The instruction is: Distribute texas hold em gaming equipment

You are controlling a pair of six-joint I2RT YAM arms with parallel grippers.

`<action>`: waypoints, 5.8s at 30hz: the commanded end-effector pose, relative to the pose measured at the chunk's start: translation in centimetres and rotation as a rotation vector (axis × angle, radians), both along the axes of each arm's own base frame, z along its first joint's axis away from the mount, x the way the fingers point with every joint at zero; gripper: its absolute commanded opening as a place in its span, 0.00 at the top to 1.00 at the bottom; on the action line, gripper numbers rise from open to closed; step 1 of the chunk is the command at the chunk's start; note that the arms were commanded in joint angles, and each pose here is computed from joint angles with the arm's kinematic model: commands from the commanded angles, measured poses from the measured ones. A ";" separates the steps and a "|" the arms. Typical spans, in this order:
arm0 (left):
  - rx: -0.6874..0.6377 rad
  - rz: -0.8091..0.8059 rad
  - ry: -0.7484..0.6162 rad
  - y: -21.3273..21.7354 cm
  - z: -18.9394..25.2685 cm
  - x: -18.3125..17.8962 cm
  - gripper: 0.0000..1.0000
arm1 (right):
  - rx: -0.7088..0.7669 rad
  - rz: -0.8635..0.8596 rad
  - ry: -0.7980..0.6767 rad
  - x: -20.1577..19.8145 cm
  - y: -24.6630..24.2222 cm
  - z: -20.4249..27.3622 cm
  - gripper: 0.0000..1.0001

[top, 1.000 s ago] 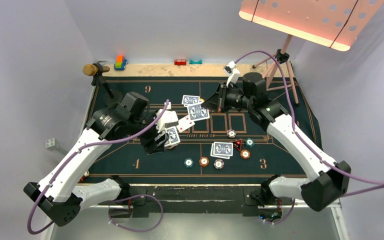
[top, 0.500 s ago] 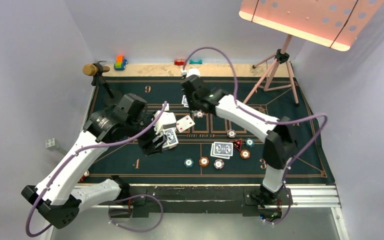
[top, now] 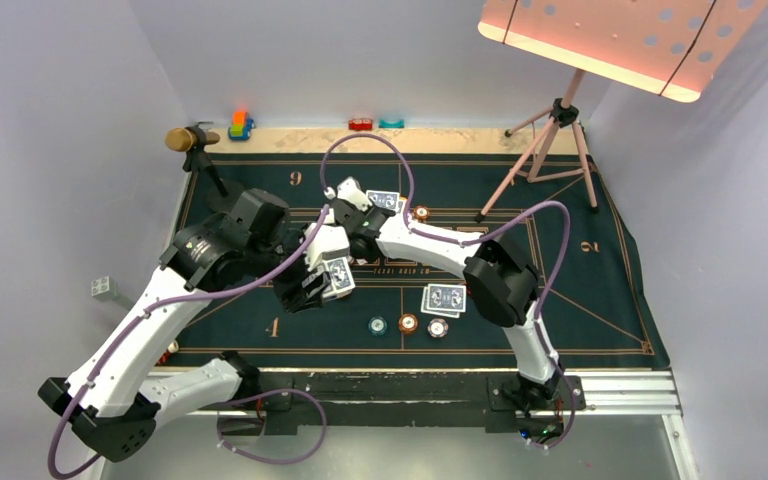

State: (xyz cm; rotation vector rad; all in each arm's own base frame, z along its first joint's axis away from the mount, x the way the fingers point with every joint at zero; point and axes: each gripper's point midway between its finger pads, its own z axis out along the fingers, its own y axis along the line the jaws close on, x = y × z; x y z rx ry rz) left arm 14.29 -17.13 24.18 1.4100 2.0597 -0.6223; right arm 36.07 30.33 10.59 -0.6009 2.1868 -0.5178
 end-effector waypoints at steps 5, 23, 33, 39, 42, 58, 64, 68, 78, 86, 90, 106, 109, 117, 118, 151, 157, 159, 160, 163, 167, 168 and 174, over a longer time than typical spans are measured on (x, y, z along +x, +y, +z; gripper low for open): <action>-0.038 -0.006 0.007 -0.6 0.8 -0.1 1.00 | 0.031 0.014 -0.075 0.4 1.6 1.1 1.00; -0.037 -0.003 0.004 -0.7 1.1 0.1 1.00 | 0.110 0.095 0.056 -2.3 3.9 -5.0 0.81; -0.039 -0.002 0.005 -0.7 1.4 0.2 1.00 | 0.278 0.164 0.153 -3.7 6.9 -5.3 0.35; -0.038 0.000 0.006 -0.7 1.3 0.2 1.00 | 0.387 0.177 0.181 -3.7 7.5 -3.0 0.33; -0.036 0.002 0.001 -0.6 1.4 0.2 1.00 | 0.519 0.117 0.214 -2.4 5.6 -1.1 0.33; -0.036 0.002 0.003 -0.8 1.3 0.5 1.00 | 0.903 -0.141 0.430 -0.1 -3.2 -5.6 0.45; -0.035 0.003 0.004 -0.8 1.3 0.4 1.00 | 0.946 -0.130 0.492 -0.4 -2.2 -7.0 0.47; -0.036 0.004 0.004 -0.8 1.3 0.4 1.00 | 0.969 -0.124 0.527 -0.7 -1.6 -7.7 0.49; -0.039 0.005 -0.002 -0.8 1.4 0.4 1.00 | 1.027 -0.117 0.573 -1.4 -0.3 -7.8 0.52; -0.037 0.007 -0.005 -0.6 1.3 0.3 1.00 | 1.021 -0.063 0.570 -1.1 0.4 -6.2 0.52; -0.030 0.011 -0.005 -0.6 1.1 0.5 1.00 | 1.001 -0.035 0.497 0.0 -0.3 -3.1 0.47; -0.014 -0.005 0.004 -0.9 0.3 1.0 1.00 | 1.346 0.465 0.587 -10.7 0.9 14.0 0.06; -0.019 -0.006 0.005 -1.2 0.2 1.2 1.00 | 1.422 0.577 0.639 -13.5 1.7 15.8 0.04; -0.028 -0.008 0.020 -2.0 0.6 1.9 1.00 | 1.431 0.684 0.724 -17.4 4.5 16.1 0.02; -0.028 -0.009 0.023 -2.1 0.6 2.0 1.00 | 1.440 0.683 0.728 -17.5 4.7 16.1 0.01; -0.029 0.006 -0.003 -1.7 1.0 2.0 1.00 | 1.542 0.584 0.827 -17.1 6.0 13.8 0.42; -0.033 0.006 -0.008 -1.6 1.2 1.9 1.00 | 1.536 0.569 0.793 -16.8 4.8 14.2 0.45; -0.033 0.007 -0.011 -1.6 1.2 1.9 1.00 | 1.529 0.565 0.784 -16.7 4.6 14.2 0.46; -0.032 0.007 -0.010 -1.6 1.1 1.9 1.00 | 1.523 0.560 0.780 -16.7 4.5 14.2 0.46; -0.033 0.008 -0.010 -1.5 1.1 1.8 1.00 | 1.515 0.551 0.755 -16.5 4.2 14.4 0.39; -0.033 0.009 -0.009 -1.6 1.0 1.9 1.00 | 1.536 0.575 0.727 -16.4 4.5 15.6 0.16; -0.034 0.009 -0.010 -1.6 1.1 1.9 1.00 | 1.542 0.589 0.730 -16.6 4.8 15.9 0.14; -0.035 0.008 -0.008 -1.6 1.1 1.9 1.00 | 1.552 0.634 0.794 -17.7 7.3 16.1 0.13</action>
